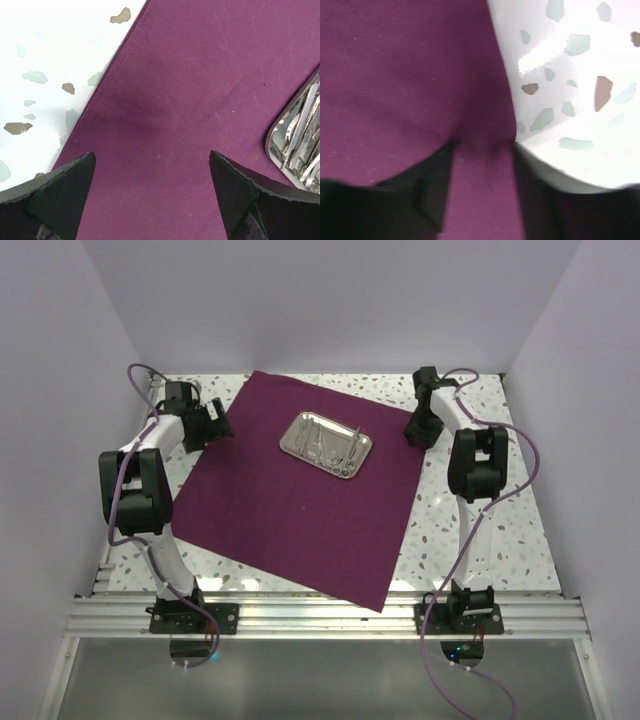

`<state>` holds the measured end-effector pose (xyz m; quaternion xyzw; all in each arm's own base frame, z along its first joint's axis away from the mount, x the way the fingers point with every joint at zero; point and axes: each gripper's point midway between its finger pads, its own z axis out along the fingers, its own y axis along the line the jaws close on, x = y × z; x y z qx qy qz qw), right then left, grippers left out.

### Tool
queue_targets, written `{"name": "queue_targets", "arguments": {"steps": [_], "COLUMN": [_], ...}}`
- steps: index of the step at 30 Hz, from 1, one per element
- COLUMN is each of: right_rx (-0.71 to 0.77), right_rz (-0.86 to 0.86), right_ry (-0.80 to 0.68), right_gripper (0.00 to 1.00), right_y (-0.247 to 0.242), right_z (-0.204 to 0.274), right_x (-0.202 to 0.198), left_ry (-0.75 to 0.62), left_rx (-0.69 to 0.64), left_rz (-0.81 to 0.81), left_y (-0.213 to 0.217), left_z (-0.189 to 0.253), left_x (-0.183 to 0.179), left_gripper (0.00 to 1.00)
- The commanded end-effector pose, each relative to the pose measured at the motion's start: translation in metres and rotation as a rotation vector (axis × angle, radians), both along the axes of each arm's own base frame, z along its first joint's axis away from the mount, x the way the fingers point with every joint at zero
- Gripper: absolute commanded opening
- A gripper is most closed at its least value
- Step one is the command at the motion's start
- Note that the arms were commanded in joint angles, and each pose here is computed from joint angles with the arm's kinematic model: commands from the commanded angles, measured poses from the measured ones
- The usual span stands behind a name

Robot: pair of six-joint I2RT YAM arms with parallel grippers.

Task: Open and lay out the surgical kit
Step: Adjust the surgical kit at the center of the board.

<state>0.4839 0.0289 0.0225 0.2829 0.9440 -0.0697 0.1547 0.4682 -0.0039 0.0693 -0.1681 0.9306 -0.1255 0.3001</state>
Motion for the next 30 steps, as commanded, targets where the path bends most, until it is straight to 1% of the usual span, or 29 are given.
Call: {"name": "queue_targets", "arguments": {"steps": [1, 2, 3, 4, 5, 9, 10, 12, 13, 15, 16, 19, 21, 22, 23, 24, 25, 26, 27, 28, 29, 30], "right_rx": [-0.030, -0.017, -0.004, 0.010, 0.037, 0.074, 0.082, 0.104, 0.126, 0.199, 0.224, 0.256, 0.293, 0.309, 0.308, 0.311, 0.310, 0.302, 0.292, 0.272, 0.244, 0.229], "right_rz": [-0.007, 0.002, 0.009, 0.016, 0.027, 0.031, 0.031, 0.013, 0.005, -0.032, -0.039, -0.064, -0.061, -0.052, -0.047, -0.044, -0.042, -0.034, -0.022, -0.021, -0.016, -0.018], "right_ry": [0.037, 0.037, 0.036, 0.044, 0.013, -0.063, -0.107, -0.159, -0.213, -0.278, -0.343, -0.435, -0.458, -0.477, -0.481, -0.493, -0.485, -0.484, -0.514, -0.499, -0.500, -0.507], "right_gripper": [0.46, 0.35, 0.14, 0.04, 0.00, 0.00, 0.00, 0.00, 0.00, 0.00, 0.00, 0.00, 0.01, 0.06, 0.18, 0.59, 0.76, 0.83, 0.91, 0.94, 0.98, 0.98], "right_y": [-0.007, -0.005, -0.002, 0.001, 0.007, 0.015, 0.017, 0.019, 0.020, 0.025, 0.028, 0.029, 0.033, 0.034, 0.034, 0.032, 0.032, 0.029, 0.028, 0.025, 0.021, 0.017], "right_z": [-0.022, -0.025, -0.026, -0.033, -0.027, -0.019, -0.014, -0.007, -0.003, 0.000, 0.002, 0.009, 0.004, 0.007, 0.008, 0.017, 0.015, 0.017, 0.038, 0.041, 0.049, 0.065], "right_x": [-0.001, 0.001, 0.003, 0.005, 0.016, 0.052, 0.070, 0.087, 0.103, 0.120, 0.135, 0.158, 0.167, 0.171, 0.172, 0.172, 0.169, 0.166, 0.166, 0.161, 0.158, 0.154], "left_ry": [-0.031, -0.013, -0.006, -0.003, -0.002, 0.009, 0.017, 0.024, 0.020, 0.012, 0.011, 0.011, 0.007, 0.004, 0.000, -0.023, -0.032, -0.061, -0.077, -0.098, -0.148, -0.184], "left_rx": [0.017, 0.023, 0.028, 0.036, 0.038, 0.027, 0.022, 0.008, 0.004, 0.002, 0.002, 0.016, 0.021, 0.022, 0.021, 0.021, 0.030, 0.027, 0.030, 0.030, 0.024, 0.033], "left_rz": [0.015, 0.019, 0.027, 0.038, 0.038, 0.068, 0.071, 0.089, 0.092, 0.103, 0.103, 0.117, 0.120, 0.122, 0.124, 0.130, 0.147, 0.164, 0.171, 0.177, 0.157, 0.149], "left_y": [0.006, 0.007, 0.009, 0.011, 0.011, 0.011, 0.010, 0.010, 0.010, 0.010, 0.010, 0.014, 0.015, 0.016, 0.016, 0.017, 0.019, 0.021, 0.022, 0.023, 0.020, 0.020], "left_z": [0.006, 0.004, 0.004, 0.006, 0.007, 0.010, 0.009, 0.012, 0.015, 0.021, 0.023, 0.030, 0.035, 0.036, 0.039, 0.047, 0.050, 0.060, 0.065, 0.074, 0.088, 0.100], "left_x": [0.003, 0.000, -0.001, -0.003, -0.003, -0.004, -0.005, -0.005, -0.004, -0.003, -0.003, -0.001, 0.003, 0.005, 0.008, 0.014, 0.016, 0.023, 0.027, 0.031, 0.039, 0.042], "left_gripper": [1.00, 1.00, 1.00, 1.00, 1.00, 1.00, 1.00, 1.00, 1.00, 1.00, 1.00, 1.00, 1.00, 1.00, 1.00, 1.00, 1.00, 1.00, 1.00, 1.00, 1.00, 1.00]}}
